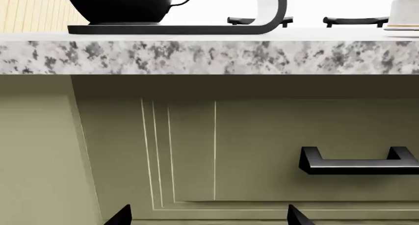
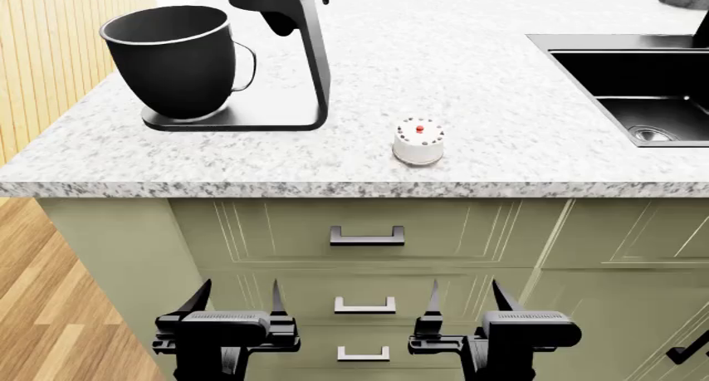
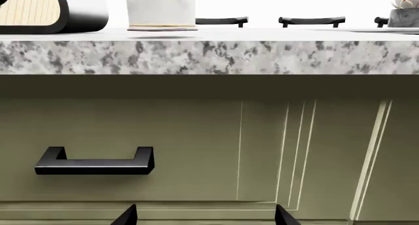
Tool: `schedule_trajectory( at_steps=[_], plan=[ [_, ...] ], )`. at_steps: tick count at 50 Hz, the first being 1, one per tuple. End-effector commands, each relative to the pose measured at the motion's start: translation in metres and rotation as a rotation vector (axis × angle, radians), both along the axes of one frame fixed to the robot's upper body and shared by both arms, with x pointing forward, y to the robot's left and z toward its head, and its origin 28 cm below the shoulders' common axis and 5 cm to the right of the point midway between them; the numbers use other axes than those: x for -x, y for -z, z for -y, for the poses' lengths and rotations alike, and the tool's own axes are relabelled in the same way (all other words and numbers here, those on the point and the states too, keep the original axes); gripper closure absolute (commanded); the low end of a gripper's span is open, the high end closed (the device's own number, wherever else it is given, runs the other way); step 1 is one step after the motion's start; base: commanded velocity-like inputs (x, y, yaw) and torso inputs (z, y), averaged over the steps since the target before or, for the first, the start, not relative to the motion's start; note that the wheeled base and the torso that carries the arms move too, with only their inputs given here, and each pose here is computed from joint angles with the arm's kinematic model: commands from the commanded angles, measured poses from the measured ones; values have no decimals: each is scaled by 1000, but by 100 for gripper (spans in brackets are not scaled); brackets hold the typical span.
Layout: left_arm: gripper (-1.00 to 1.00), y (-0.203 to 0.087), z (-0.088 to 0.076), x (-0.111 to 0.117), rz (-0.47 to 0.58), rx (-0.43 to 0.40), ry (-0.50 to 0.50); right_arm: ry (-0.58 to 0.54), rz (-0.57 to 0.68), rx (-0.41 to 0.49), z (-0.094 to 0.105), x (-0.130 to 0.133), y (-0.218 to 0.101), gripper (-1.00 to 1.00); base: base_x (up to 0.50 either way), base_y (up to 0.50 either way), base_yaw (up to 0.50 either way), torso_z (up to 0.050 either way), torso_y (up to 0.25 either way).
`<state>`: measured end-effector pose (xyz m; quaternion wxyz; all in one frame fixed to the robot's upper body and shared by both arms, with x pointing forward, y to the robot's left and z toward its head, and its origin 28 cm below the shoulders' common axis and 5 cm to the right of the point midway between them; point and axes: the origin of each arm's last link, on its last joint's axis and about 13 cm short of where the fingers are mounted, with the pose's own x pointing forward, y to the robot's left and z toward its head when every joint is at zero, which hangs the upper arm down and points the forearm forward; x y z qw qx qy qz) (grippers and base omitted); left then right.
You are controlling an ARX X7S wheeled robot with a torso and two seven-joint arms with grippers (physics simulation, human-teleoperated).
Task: Place the cake in the stand mixer bowl.
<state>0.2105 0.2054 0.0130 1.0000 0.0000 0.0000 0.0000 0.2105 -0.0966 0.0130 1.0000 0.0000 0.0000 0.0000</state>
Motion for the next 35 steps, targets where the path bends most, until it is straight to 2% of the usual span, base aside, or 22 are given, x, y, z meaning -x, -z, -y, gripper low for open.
schedule_trajectory(
  at_steps=[1,4,13,14,18,22,26,28,30,32,35],
  plan=[
    [-100,1,-4,-7,1,-29,-24,-18,-8,11,-3,-4,0,-100,0,0,0,0,0],
    [-100,3,-8,-2,12,-20,-33,2,5,43,-3,0,1,-100,0,0,0,0,0],
    [-100,4,-11,-5,9,-32,-42,-8,-1,49,-5,-2,0,-100,0,0,0,0,0],
    [-100,3,-10,-6,6,-75,-41,-6,2,59,-5,-3,-1,-100,0,0,0,0,0],
    [-100,5,-10,-6,12,-45,-21,4,-4,61,-5,-4,0,-100,0,0,0,0,0],
    [-100,1,-10,-6,26,-57,-26,45,11,86,-4,-6,-8,-100,0,0,0,0,0],
    [-100,-25,-17,2,120,-59,-57,71,91,54,3,4,-42,-100,0,0,0,0,0],
    [-100,-51,-23,8,191,-79,-74,81,181,52,7,15,-71,-100,0,0,0,0,0],
    [-100,-86,-33,20,304,-93,-108,94,277,59,13,29,-105,-100,0,0,0,0,0],
    [-100,-108,-41,32,372,-89,-133,116,361,78,19,44,-130,-100,0,0,0,0,0],
    [-100,-125,-55,50,472,-99,-218,157,458,88,28,62,-153,-100,0,0,0,0,0]
  ],
)
